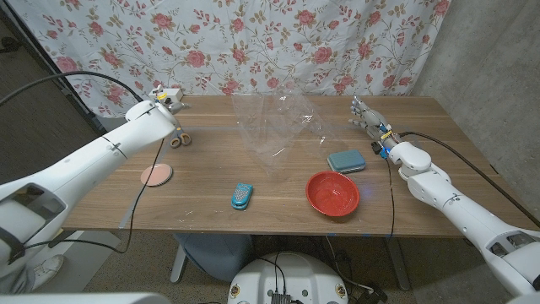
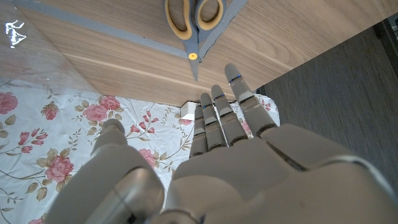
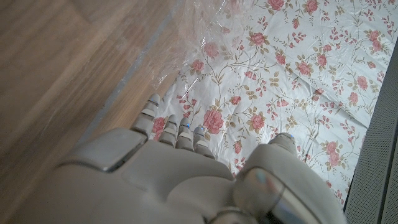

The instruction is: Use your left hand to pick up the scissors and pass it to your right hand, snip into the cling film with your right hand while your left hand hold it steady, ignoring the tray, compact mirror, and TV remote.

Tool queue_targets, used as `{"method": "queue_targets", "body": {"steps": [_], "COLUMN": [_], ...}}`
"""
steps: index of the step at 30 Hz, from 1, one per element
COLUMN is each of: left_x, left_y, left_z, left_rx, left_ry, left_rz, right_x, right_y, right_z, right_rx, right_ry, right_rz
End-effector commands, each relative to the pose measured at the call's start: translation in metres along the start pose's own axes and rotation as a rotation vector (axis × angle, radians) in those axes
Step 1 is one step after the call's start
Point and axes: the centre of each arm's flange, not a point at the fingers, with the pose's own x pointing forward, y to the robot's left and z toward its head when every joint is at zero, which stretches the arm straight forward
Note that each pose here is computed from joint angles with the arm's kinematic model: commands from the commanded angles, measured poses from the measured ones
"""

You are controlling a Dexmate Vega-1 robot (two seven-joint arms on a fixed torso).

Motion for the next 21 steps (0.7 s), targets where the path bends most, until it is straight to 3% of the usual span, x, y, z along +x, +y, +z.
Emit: {"method": "queue_targets", "body": {"steps": [1, 21], "left_x": [0.0042, 0.0077], "left_y": [-0.0024, 0.0004], "left_z": [0.0022, -0.0050], "left_rx": [-0.021, -0.052], "left_ry": [0.042, 0.108], "left_rz": [-0.002, -0.017], "right_x": [-0.0003, -0.0017], "right_y": [-0.0039, -0.0047], "right_z": [0.0001, -0.0031], "right_rx": [0.002, 0.012], "right_ry": [-0.013, -0.006], "right_rz": [-0.005, -0.007]}}
